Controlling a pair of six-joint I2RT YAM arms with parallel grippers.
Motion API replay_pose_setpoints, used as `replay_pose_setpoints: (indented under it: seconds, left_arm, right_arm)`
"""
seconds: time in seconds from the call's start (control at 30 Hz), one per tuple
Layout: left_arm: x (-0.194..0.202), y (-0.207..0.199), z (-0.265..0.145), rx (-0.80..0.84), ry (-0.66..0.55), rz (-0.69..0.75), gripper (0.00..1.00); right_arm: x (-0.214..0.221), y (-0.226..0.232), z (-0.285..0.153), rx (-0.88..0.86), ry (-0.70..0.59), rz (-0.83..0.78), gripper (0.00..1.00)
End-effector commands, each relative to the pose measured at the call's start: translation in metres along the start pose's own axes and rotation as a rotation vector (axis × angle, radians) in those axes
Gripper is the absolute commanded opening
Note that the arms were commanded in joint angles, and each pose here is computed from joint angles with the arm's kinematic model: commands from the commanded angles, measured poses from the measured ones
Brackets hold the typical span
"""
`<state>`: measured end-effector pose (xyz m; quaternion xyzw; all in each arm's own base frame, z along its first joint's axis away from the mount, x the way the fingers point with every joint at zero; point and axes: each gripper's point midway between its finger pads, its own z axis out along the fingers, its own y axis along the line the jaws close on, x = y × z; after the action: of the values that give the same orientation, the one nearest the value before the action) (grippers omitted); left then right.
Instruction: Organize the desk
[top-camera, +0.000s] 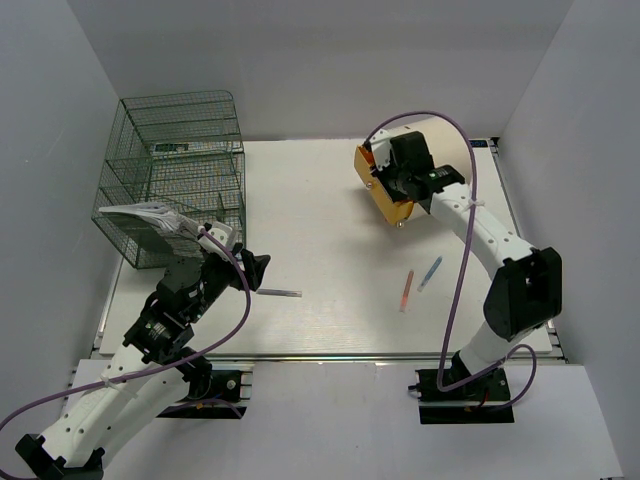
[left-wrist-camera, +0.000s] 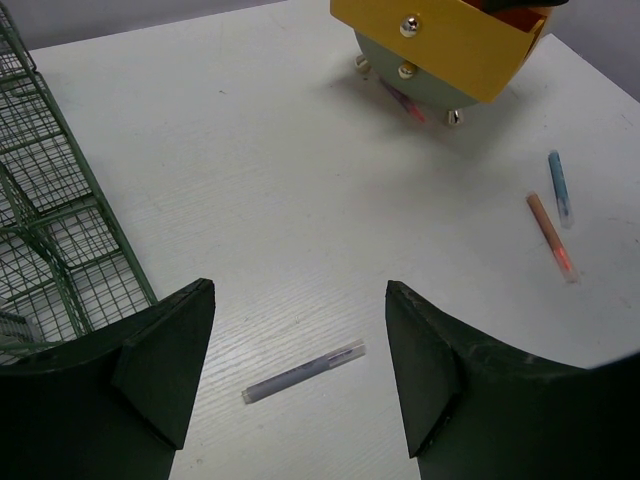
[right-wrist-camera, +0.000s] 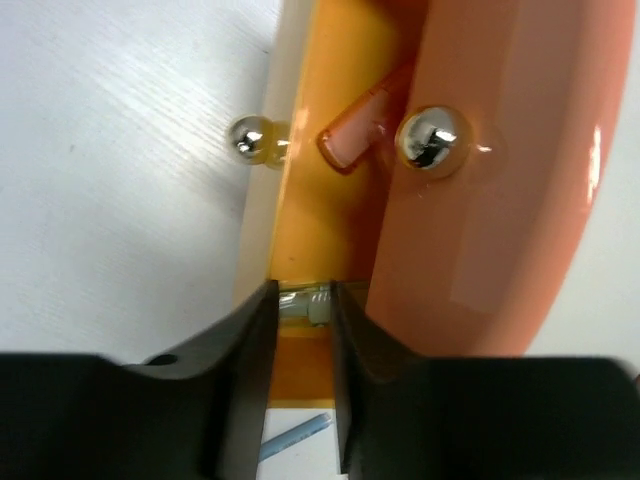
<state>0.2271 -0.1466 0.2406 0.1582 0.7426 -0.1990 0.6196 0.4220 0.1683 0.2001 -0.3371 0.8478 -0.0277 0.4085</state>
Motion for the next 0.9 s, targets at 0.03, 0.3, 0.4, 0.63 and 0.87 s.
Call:
replay_pose_setpoints:
  seconds: [0.03, 0.3, 0.4, 0.63, 0.87]
  left_arm:
    - [-0.001, -0.003, 0.0, 0.018, -0.009, 0.003, 0.77]
    - [-0.001, -0.013, 0.002, 0.073, -0.007, 0.008, 0.46]
    - [0.001, -0.018, 0.003, 0.099, -0.004, 0.01, 0.2]
    - [0.009, -0.031, 0.008, 0.168, 0.043, -0.004, 0.0]
    - [0.012, -0.036, 0.009, 0.199, 0.076, -0.016, 0.0]
  right_arm:
    - [-0.042, 0.017, -0.048, -0.127, -0.251, -0.041, 0.21]
    - [-0.042, 0.08, -0.113, -0.431, -0.534, -0.184, 0.0]
    - [-0.033, 0.09, -0.117, -0.475, -0.534, -0.122, 0.0]
    - [-0.018, 0.109, -0.135, -0.584, -0.541, -0.06, 0.0]
    - [0.026, 0.127, -0.124, -0.687, -0.454, -0.114, 0.01]
